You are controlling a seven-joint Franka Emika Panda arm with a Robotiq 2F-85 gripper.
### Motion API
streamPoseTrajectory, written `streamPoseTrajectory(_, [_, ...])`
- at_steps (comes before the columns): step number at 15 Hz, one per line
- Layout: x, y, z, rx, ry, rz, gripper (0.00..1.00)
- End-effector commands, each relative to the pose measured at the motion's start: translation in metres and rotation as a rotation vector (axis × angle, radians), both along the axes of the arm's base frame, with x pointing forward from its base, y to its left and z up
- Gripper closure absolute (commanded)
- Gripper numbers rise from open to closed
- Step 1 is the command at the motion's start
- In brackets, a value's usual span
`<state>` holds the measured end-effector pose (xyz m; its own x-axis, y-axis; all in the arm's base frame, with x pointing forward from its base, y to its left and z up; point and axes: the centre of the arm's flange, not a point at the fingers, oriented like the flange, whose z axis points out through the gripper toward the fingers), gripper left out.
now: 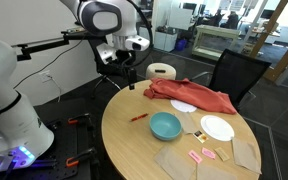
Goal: Pick the pen and put it in the bowl
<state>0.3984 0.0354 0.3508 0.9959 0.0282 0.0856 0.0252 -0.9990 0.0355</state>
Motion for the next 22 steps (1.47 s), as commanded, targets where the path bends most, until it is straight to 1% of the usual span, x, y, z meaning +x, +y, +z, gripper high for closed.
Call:
streamPoseTrajectory(1, [0.014, -0.009, -0.019, -0.02, 0.033, 0.006, 0.0])
streamPoseTrajectory(2, [0.004, -0.003, -0.014, -0.006, 0.027, 0.002, 0.0])
streamPoseTrajectory(4, [0.006, -0.005, -0.022, -0.007, 0.046, -0.002, 0.0])
streamPoseTrajectory(7, [0.007, -0.005, -0.021, -0.007, 0.045, -0.003, 0.0])
streamPoseTrajectory(9, [0.013, -0.005, -0.028, 0.014, 0.038, 0.011, 0.0])
streamPoseTrajectory(11, [0.021, 0.001, -0.042, 0.01, 0.05, 0.022, 0.0])
streamPoseTrajectory(12, [0.026, 0.005, -0.052, 0.0, 0.042, 0.022, 0.0])
streamPoseTrajectory(19, [0.062, 0.031, -0.123, 0.004, 0.027, 0.069, 0.0])
streamPoseTrajectory(22, [0.079, 0.039, -0.149, -0.025, 0.031, 0.085, 0.0])
